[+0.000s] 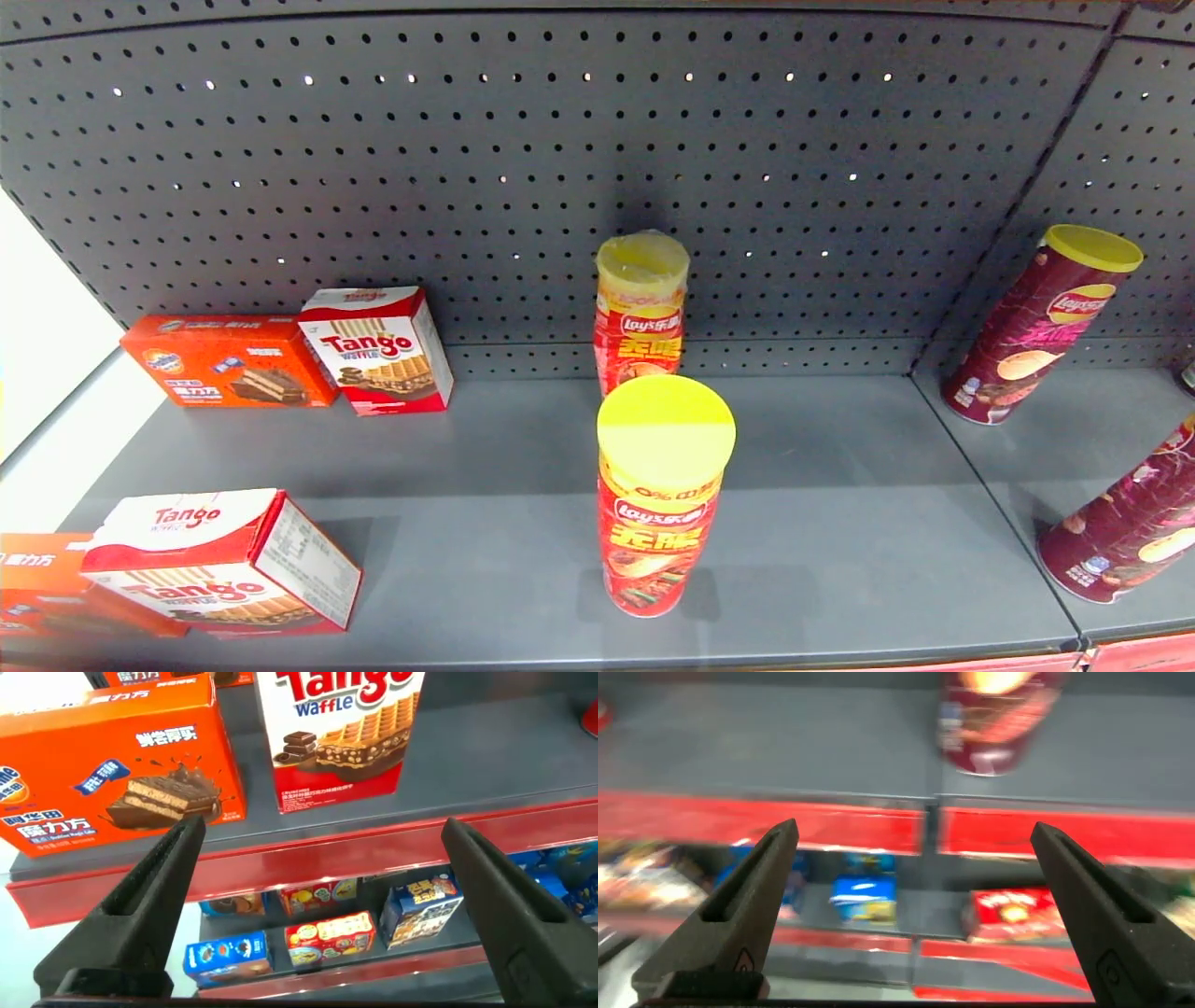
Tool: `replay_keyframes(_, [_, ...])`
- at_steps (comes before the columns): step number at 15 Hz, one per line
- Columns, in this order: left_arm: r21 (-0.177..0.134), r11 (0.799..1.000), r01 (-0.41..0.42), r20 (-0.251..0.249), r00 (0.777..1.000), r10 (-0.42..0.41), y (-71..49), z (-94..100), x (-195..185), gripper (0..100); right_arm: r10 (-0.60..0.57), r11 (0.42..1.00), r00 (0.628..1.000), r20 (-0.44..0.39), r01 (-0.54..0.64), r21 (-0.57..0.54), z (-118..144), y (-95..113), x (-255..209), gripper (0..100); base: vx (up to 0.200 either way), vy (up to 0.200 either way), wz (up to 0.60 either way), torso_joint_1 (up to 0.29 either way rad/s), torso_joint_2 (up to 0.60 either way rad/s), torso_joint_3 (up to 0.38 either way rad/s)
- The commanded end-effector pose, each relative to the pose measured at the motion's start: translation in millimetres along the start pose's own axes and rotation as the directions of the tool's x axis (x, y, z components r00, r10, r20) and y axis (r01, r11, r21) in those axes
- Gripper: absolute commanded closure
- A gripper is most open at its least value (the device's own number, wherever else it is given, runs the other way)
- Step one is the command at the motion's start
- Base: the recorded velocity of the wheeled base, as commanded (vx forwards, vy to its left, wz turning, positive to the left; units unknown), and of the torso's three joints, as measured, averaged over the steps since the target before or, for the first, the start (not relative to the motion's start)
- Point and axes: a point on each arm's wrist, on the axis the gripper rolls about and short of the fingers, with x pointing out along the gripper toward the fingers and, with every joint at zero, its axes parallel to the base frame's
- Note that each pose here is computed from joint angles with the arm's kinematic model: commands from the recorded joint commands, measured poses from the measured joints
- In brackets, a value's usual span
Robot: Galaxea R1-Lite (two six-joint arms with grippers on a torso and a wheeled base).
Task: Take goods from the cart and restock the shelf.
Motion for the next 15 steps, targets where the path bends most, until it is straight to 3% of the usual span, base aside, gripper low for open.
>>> replay_keyframes(1, [-0.001, 1.000, -0.001, 0.002, 1.000, 0.001, 0.0, -0.1, -0.2, 0, -0.056, 0.998, 0.994, 0.091, 0.055, 0.005, -2.5, 1.3, -6.5, 0, 0.000, 0.000, 0.00, 0.000, 0.00, 0.000])
replay_keyframes(4, [-0.020, 1.000, -0.016, 0.001, 1.000, 0.017, 0.3, -0.1, -0.2, 0, -0.059, 0.998, 0.994, 0.094, 0.059, 0.003, -2.2, 1.4, -6.6, 0, 0.000, 0.000, 0.00, 0.000, 0.00, 0.000])
replay_keyframes(15, [-0.020, 1.000, -0.020, 0.001, 1.000, 0.020, 0.4, -0.1, -0.2, 0, -0.057, 0.998, 0.994, 0.094, 0.057, 0.003, -2.2, 1.4, -6.6, 0, -0.018, 0.000, 0.00, 0.000, 0.00, 0.000])
